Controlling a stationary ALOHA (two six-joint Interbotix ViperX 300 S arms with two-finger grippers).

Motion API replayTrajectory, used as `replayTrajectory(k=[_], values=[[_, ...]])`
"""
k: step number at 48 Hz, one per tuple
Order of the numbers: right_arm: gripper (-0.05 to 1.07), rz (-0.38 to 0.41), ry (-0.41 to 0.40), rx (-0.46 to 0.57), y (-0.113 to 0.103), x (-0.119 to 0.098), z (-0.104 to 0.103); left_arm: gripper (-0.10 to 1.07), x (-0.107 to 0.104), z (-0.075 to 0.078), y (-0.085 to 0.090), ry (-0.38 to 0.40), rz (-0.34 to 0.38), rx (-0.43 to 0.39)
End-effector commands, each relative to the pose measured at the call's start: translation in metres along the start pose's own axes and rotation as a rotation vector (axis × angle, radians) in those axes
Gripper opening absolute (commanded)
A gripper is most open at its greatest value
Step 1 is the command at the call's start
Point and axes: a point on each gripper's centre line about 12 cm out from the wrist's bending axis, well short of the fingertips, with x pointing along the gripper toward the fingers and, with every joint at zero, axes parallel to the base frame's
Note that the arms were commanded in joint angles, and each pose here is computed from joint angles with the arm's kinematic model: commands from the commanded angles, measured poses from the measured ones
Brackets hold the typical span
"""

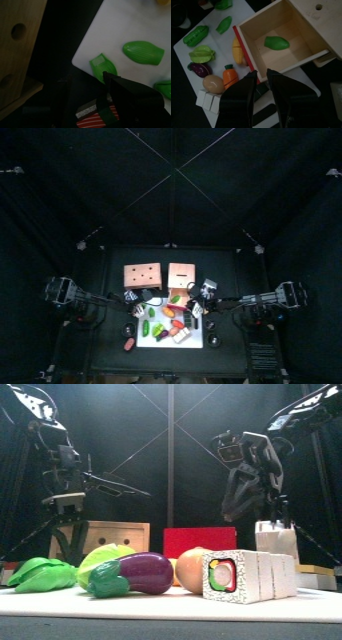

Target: Grab corn husk

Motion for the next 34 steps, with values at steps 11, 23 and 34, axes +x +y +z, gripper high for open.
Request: replayTrajectory(k=[11,23,34], values=[[0.66,0.018,-0.037,0.010,0.004,-0.005,0.014,0.89,0.008,0.013,-0.011,0.007,0.002,-0.004],[0.66,0.006,-0.024,-0.001,0.001,-0.001,0.010,0.94,0.004,0.022,-0.012,0.015,0.029,-0.058],[0.66,0.003,-0.019,-0.005,0.002,0.002,0.009,0.99,-0.001,0.026,-0.013,0.034,0.033,-0.108]])
